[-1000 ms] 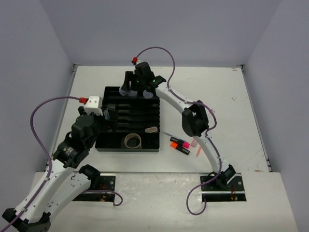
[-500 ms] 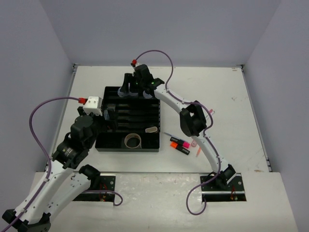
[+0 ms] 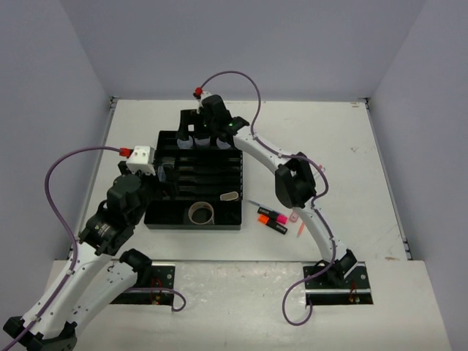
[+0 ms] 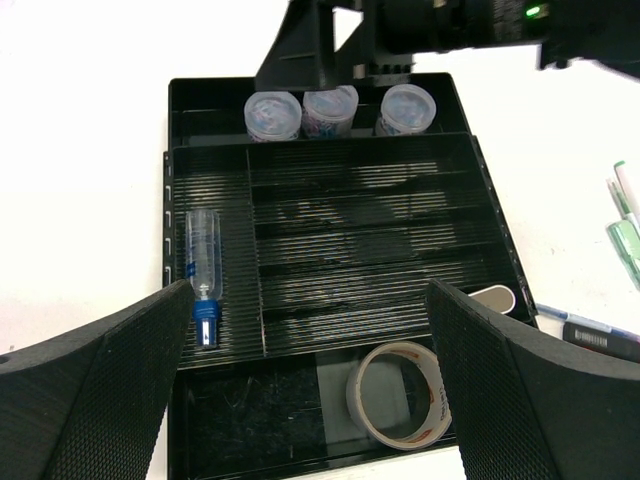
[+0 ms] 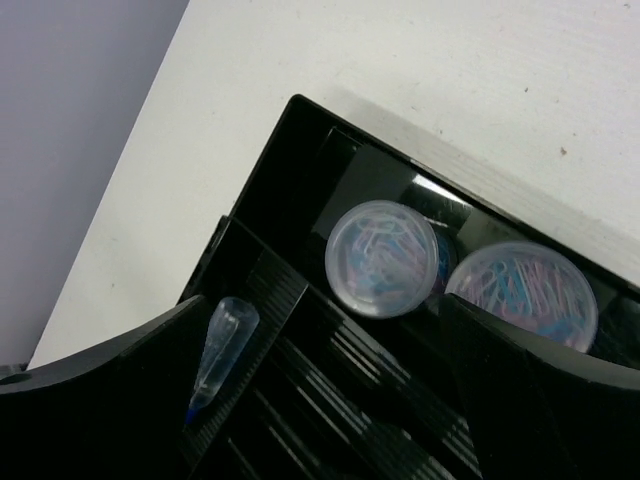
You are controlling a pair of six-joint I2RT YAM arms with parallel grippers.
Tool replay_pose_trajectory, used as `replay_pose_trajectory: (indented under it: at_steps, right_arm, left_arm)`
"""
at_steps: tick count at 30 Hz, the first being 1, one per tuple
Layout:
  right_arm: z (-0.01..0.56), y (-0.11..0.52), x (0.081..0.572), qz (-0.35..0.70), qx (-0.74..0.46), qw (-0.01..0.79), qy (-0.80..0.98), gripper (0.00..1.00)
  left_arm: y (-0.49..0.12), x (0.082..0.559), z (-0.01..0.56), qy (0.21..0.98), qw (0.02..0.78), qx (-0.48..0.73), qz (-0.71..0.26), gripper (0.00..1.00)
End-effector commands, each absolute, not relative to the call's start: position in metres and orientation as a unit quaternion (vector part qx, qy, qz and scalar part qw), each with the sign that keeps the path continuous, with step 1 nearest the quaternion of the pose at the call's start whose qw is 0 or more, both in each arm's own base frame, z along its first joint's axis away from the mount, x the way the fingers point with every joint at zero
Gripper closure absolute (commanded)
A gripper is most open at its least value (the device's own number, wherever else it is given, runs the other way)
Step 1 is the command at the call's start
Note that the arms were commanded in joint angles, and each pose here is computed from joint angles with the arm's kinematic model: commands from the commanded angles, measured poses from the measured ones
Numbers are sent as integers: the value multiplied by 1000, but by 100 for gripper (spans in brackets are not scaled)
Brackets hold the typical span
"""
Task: Sort the stationery into containers
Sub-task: Pick up the pen from the center of the board.
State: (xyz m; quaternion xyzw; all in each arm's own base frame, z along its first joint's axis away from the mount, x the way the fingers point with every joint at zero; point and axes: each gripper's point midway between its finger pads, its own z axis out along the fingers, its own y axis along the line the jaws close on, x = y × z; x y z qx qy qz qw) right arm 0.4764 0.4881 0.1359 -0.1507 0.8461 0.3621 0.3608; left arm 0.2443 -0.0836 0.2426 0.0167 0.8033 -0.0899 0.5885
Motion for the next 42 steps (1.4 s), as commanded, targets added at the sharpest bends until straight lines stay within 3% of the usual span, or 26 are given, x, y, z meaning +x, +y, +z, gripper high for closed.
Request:
replay_pose_trajectory:
  at_steps: [1,6,8,10,13,20,22,25,30,39,42]
  right_arm:
    - [286,425,462,360,-124,464,800,1]
    - [322,289,425,321,-13,496,807,1]
    - [285,211,390,262,49,488,831,1]
    - [299,154,352,217,102,530,813,1]
    - [265,104,307,169,160,540,809,1]
    - [263,52,220,172,208,576,772,1]
    - [266,50,206,186,197,586,764,1]
    - [274,45,188,201,200,592,755,1]
    - [286,47,166,245,192,607,731,1]
    - [287,43,148,246,169,611,733,1]
    - [300,44,137,267,157,627,715,1]
  left_arm:
    - [-82,248,247,798,596,2,-92,0]
    - [-113,246,263,785,593,16,-177,0]
    - [-140,248,271,776,580,20,-245,0]
    - [-166,262,256,793,548,31,-265,0]
    - [-226,278,222,817,507,74,-265,0]
    - [-406,335,229,765,491,233,-346,0]
    - [-441,345,199,765,466,274,-352,0]
    - [-494,370,217,734,481,296,-378,0]
    - [-543,401,164,754,470,286,-359,1]
    - [-597,414,153,714,535,315,-324,2]
    - [-600,407,141,709,523,337,-331,13]
